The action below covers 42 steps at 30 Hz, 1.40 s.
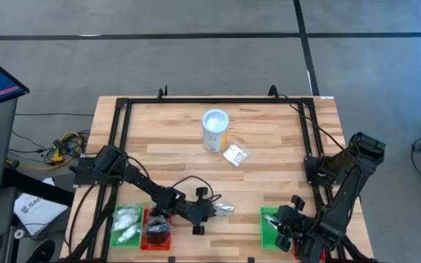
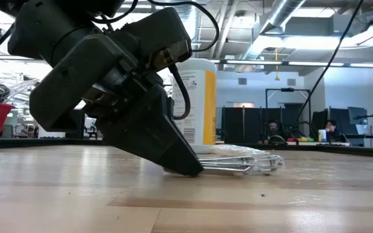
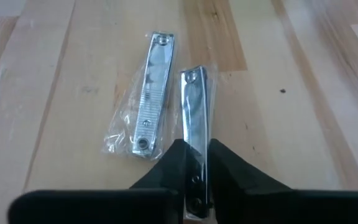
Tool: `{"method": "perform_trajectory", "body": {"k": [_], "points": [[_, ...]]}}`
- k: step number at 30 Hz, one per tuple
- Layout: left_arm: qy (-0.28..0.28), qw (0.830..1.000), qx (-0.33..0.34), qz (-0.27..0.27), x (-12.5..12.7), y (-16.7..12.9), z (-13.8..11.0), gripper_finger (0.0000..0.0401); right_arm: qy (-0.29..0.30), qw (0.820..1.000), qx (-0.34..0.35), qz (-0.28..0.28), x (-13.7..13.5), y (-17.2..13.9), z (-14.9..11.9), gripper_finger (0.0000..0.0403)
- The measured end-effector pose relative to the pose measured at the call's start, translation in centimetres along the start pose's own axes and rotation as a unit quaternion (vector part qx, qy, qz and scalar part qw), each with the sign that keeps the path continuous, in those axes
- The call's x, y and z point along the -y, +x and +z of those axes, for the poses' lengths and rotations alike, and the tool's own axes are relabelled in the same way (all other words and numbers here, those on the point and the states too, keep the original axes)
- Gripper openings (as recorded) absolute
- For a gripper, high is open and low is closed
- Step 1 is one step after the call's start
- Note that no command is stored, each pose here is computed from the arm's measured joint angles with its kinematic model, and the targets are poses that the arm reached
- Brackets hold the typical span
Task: Pick & Place Travel size toiletries
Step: Put the nail cutter into the right green bin
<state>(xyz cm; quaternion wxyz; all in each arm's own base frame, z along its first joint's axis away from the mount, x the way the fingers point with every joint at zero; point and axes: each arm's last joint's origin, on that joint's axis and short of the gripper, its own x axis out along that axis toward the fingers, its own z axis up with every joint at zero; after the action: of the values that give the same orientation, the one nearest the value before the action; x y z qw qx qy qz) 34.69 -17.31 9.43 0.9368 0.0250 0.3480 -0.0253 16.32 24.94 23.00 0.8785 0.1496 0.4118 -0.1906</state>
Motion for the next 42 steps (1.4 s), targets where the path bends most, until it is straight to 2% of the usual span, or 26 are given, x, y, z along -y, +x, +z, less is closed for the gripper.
{"method": "perform_trajectory", "body": {"k": [16, 32, 42], "points": [[-0.002, 1.000, -0.002, -0.006, -0.1, -0.5, 0.3, 0.0032, 0.000, 1.000, 0.000, 0.006, -0.1, 0.0, 0.0, 0.0100], [-0.038, 0.994, 0.101, -0.030, -0.6, -5.8, 5.8, 0.0032, 0.000, 1.000, 0.013, 0.006, -0.2, 0.0, 0.1, 0.0100], [-0.044, 0.986, 0.153, -0.041, -1.1, -9.1, 8.2, 0.0035, -0.040, 0.998, 0.046, 0.014, -0.6, 0.7, 1.3, 0.0100]]}}
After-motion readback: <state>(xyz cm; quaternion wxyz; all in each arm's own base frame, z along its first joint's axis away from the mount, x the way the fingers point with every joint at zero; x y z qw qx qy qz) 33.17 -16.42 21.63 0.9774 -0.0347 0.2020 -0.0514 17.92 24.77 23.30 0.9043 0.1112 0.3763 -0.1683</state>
